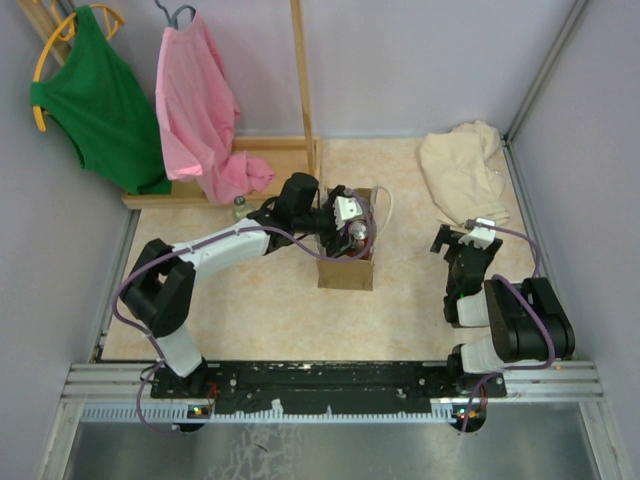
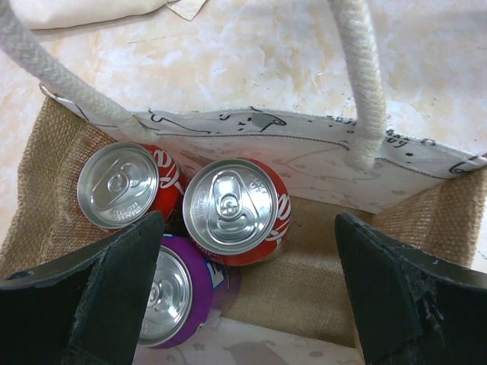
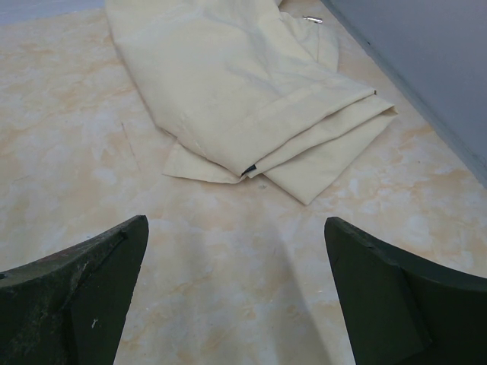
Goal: Take the beverage out of the canvas bag
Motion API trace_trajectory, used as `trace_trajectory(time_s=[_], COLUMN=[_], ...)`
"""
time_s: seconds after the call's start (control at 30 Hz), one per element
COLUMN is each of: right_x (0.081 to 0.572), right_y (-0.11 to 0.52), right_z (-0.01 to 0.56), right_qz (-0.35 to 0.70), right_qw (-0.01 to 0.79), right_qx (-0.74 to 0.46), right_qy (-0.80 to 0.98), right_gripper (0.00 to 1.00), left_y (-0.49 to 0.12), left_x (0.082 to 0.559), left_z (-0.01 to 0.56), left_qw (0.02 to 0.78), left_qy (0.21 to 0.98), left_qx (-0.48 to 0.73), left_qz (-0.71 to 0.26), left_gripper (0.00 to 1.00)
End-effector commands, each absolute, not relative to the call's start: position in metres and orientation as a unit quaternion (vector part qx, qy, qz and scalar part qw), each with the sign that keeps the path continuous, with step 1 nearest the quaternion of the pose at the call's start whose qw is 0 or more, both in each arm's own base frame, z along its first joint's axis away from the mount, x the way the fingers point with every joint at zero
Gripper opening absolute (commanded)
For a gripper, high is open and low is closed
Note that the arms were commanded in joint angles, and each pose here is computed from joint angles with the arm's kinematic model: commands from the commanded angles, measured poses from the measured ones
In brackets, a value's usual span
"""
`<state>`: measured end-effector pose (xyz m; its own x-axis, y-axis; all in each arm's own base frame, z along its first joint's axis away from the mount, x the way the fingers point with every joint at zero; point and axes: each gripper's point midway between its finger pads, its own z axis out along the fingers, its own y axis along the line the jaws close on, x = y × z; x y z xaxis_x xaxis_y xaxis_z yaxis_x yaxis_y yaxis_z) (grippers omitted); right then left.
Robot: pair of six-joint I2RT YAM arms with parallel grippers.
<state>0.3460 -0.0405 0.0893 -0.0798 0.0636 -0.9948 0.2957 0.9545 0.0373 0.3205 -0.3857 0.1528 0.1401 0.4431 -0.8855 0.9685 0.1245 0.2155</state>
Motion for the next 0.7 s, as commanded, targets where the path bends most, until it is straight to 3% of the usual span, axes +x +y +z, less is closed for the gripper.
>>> trace_trajectory(time_s=[0.0,0.43,0.67], right_x=[0.355,0.355,0.355], right_y=[-0.040,-0.040,-0.040], right_z=[0.108,0.109,0.108], right_qz=[-0.083,-0.083,-0.084], right_qw=[0.691,0.691,0.691], right_qx=[0.129,0.130,0.130], right_qy=[0.706,0.706,0.706], right_gripper=[0.99,0.99,0.99], left_y=[-0.399,-0.402,-0.398], left_x=[0.322,0.320,0.310], left_z=[0.153,0.137,0.126], left_qw=[0.462,0.441,0.425], left_qy=[0.570,0.579,0.592], left_qx=[0.611,0.612,0.609], left_qz=[-0.298,-0.308,-0.314], left_gripper=[0.99,0.98,0.90])
